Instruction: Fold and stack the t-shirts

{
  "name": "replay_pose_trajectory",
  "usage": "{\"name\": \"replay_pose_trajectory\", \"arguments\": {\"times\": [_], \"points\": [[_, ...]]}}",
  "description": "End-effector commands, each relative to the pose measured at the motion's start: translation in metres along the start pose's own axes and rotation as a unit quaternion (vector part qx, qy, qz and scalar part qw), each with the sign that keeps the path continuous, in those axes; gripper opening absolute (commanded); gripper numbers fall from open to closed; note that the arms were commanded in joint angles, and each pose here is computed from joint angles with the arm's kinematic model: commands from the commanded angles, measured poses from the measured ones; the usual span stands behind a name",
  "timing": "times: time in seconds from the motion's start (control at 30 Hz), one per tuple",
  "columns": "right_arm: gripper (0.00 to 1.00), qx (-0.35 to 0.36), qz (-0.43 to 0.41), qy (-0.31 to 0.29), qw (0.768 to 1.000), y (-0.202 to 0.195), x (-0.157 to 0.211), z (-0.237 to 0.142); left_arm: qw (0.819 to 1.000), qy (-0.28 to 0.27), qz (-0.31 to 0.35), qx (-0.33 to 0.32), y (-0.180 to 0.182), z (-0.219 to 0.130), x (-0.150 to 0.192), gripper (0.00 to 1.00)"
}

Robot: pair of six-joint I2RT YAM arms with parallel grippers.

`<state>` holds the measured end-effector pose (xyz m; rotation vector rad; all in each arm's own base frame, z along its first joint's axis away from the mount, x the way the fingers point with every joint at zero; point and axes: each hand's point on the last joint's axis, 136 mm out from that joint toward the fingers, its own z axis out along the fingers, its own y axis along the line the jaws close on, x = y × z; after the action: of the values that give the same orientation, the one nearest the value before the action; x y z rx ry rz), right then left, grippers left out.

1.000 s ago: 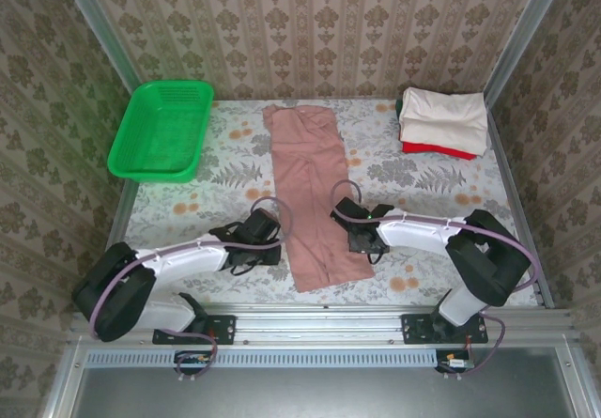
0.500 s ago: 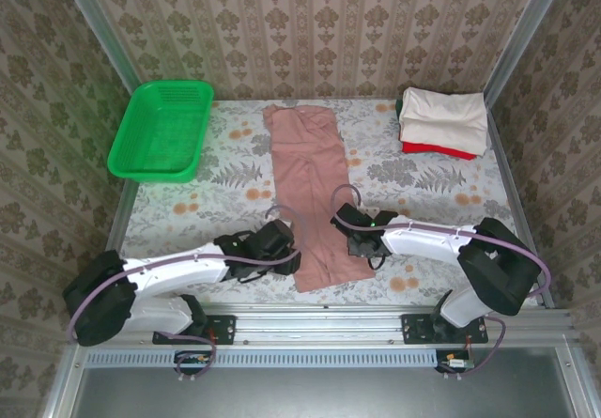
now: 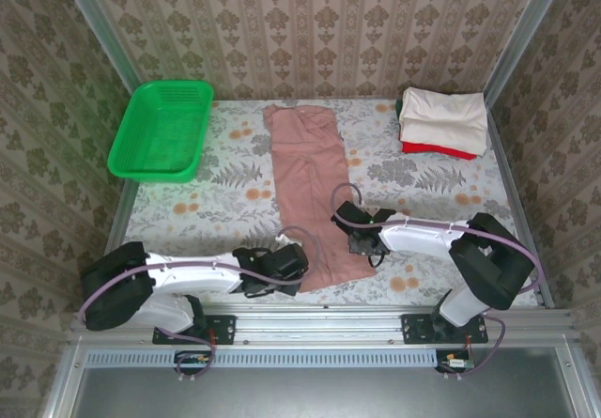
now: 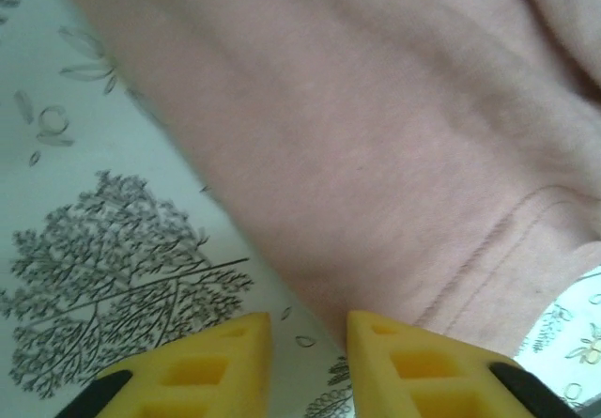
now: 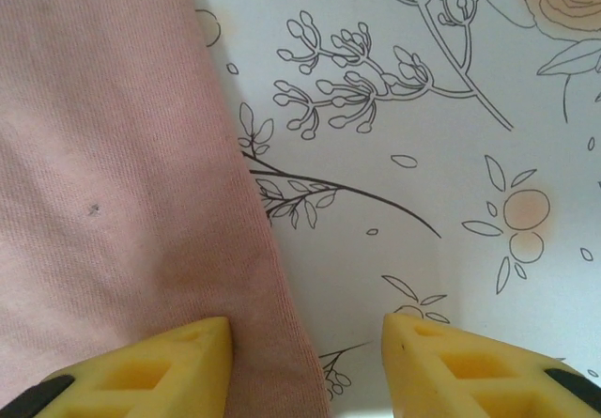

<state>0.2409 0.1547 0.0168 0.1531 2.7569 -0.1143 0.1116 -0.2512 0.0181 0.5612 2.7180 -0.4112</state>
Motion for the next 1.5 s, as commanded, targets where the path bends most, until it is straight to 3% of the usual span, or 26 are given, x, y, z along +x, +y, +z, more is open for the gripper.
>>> {"name": "replay_pose_trajectory", "arguments": {"times": [0.0,0.1,0.17,0.27,0.3,0.67,0.87,1.0,1.23,1.47], "points": [[0.48,0.025,-0.002,-0.001,1.000,-0.013,0.002,0.005,1.000,-0.001,-0.016,-0.025,0.020,0.000,0.012,0.25],[0.48,0.023,0.000,-0.001,1.000,-0.013,0.002,0.006,0.999,-0.018,-0.027,-0.023,0.023,-0.005,0.009,0.28],[0.48,0.021,0.002,-0.002,1.000,-0.013,0.002,0.006,0.999,-0.037,-0.030,-0.014,0.016,-0.013,-0.002,0.48],[0.48,0.020,0.004,-0.001,1.000,-0.013,0.004,0.007,0.998,-0.060,-0.023,0.004,0.002,-0.022,-0.018,0.63],[0.48,0.020,0.005,0.000,1.000,-0.013,0.005,0.007,0.998,-0.059,-0.019,0.005,-0.001,-0.022,-0.020,0.63],[0.49,0.031,0.011,-0.001,0.999,-0.023,0.005,0.005,0.993,0.037,0.058,-0.092,-0.002,0.008,-0.001,0.49],[0.49,0.039,0.016,0.005,0.999,-0.034,0.008,0.008,0.985,0.078,0.060,-0.143,0.029,0.010,0.026,0.18],[0.47,0.038,0.018,0.012,0.999,-0.035,0.011,0.012,0.985,0.074,0.043,-0.149,0.039,0.010,0.033,0.13],[0.41,0.050,0.017,0.027,0.998,-0.041,0.019,0.018,0.992,0.034,0.001,-0.121,0.041,0.002,0.026,0.11],[0.43,0.014,0.013,0.027,0.999,-0.029,0.019,0.011,0.993,0.030,-0.024,-0.109,0.048,0.001,0.033,0.20]]}}
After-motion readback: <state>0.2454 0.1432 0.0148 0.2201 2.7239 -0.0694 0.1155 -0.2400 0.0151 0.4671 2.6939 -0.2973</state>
